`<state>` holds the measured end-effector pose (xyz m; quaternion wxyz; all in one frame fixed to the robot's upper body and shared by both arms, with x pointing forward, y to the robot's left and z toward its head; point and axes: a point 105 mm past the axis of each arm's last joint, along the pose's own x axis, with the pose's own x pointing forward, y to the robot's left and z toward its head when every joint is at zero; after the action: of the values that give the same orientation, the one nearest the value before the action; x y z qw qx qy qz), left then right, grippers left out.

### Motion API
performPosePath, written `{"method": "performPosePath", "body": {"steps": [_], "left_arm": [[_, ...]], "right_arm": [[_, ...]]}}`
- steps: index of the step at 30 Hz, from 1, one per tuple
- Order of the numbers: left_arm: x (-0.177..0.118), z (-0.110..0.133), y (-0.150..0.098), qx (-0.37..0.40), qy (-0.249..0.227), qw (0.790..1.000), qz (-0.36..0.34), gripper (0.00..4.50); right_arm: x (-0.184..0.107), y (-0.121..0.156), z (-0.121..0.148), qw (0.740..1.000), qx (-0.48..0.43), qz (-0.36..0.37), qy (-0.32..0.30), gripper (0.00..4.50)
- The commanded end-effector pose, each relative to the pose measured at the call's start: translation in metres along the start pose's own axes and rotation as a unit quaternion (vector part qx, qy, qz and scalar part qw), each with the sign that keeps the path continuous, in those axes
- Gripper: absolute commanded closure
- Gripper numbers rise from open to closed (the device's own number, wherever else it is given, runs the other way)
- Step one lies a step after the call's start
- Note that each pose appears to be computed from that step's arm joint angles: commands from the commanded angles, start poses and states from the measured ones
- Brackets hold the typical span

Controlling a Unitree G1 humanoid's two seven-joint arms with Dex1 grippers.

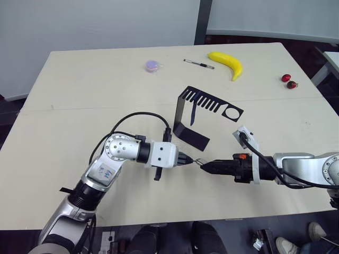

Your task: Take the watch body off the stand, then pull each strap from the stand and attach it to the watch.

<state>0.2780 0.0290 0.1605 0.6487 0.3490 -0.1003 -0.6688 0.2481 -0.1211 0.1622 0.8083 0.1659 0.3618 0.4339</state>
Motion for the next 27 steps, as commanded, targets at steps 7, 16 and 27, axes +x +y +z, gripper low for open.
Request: {"method": "performPosePath", "body": {"steps": [7,16,27], "left_arm": [[0.012,0.012,0.002,0.027,-0.019,0.999,-0.004,4.5],[0.015,0.012,0.005,0.03,-0.02,0.999,-0.004,4.5],[0.017,0.015,0.008,0.031,-0.023,0.999,0.001,4.5]], "right_arm": [[0.004,0.019,0.007,0.999,-0.042,0.034,-0.004,3.01],[0.006,0.023,0.006,0.998,-0.058,0.041,0.0,3.01],[0.005,0.029,0.006,0.997,-0.064,0.053,0.004,3.01]]}}
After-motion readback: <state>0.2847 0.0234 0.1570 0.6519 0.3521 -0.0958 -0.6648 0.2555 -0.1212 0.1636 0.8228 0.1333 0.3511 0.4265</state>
